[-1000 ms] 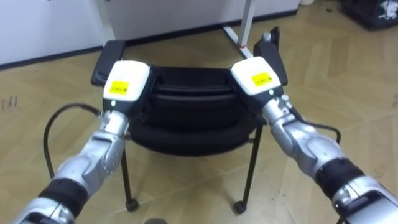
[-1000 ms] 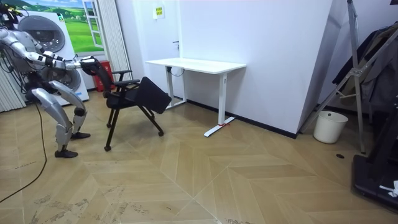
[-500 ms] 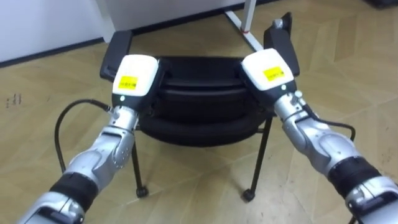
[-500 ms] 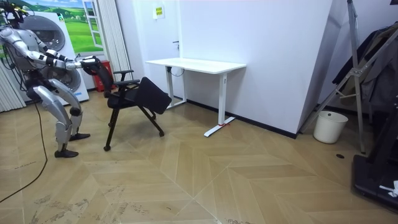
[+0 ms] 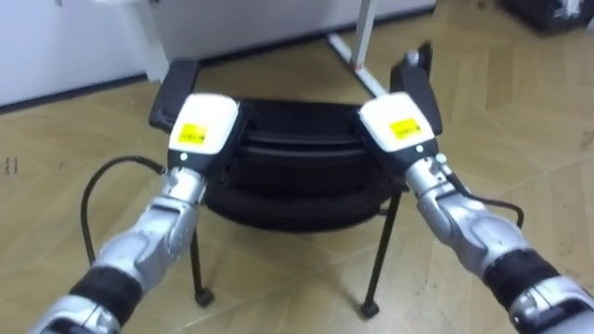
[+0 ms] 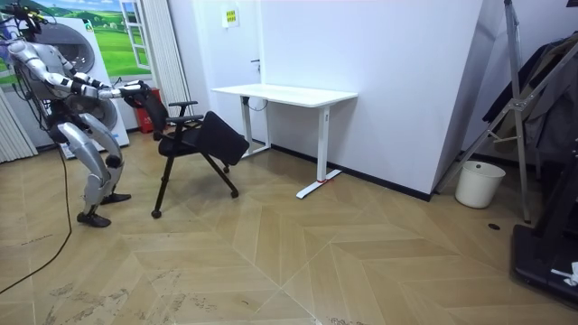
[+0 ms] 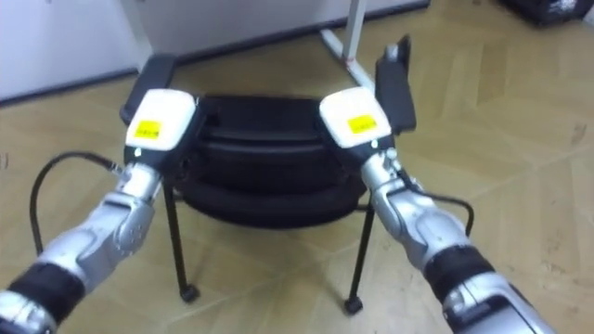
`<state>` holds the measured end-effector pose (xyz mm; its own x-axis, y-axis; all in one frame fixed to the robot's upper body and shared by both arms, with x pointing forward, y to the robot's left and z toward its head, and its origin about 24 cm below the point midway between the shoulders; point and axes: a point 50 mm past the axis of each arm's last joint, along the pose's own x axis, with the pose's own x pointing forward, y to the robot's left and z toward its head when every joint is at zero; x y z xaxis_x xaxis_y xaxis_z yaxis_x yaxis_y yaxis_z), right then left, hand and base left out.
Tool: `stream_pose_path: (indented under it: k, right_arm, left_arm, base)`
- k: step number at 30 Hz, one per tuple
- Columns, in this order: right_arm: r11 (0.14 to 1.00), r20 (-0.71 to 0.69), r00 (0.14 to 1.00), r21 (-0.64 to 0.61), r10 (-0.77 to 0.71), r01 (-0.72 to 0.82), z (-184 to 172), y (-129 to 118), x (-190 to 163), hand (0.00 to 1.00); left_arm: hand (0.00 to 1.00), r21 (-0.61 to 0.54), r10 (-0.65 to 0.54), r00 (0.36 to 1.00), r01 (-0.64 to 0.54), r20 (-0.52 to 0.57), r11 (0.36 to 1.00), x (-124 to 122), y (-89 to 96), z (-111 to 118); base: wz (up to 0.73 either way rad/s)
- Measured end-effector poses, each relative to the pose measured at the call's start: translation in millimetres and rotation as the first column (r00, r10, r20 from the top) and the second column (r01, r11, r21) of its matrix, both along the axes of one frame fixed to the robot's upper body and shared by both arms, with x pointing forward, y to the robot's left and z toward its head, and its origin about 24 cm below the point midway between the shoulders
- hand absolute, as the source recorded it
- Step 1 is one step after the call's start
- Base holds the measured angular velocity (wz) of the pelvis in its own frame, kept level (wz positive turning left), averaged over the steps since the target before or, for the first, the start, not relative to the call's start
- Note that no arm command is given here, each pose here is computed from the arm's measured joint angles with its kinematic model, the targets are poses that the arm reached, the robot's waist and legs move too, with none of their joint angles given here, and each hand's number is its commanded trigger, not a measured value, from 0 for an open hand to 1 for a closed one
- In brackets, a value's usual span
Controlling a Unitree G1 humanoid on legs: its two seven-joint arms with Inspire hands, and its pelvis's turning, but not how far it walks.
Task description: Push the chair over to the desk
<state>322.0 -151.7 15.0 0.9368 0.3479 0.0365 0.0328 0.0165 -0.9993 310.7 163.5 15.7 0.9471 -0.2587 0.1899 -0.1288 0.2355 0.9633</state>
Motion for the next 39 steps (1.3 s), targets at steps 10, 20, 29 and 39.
stream_pose_path:
  k: [10,20,29,39]
  right_arm:
    - [1.0,0.022,1.0,0.016,-0.012,0.011,0.6,8.8,-1.1,1.0]
    - [0.999,0.01,1.0,-0.035,0.013,-0.012,8.1,1.6,-1.5,1.0]
    - [0.999,0.034,0.999,-0.034,0.016,-0.015,16.8,3.0,0.9,1.0]
    - [0.999,-0.065,0.997,-0.016,0.036,-0.037,-0.1,11.7,-9.0,1.0]
  left_arm:
    - [1.0,0.007,-0.008,1.0,0.008,0.017,1.0,5.5,4.6,6.5]
    - [1.0,-0.041,0.033,0.999,-0.033,-0.001,0.999,-6.6,-7.3,-5.5]
    - [1.0,-0.031,0.029,0.999,-0.028,0.037,0.999,-4.4,-2.4,2.5]
    - [1.0,-0.02,0.046,0.999,-0.047,-0.026,0.999,-17.7,6.4,-13.4]
  base:
    - [0.04]
    - [0.25]
    - [0.03]
    - [0.1]
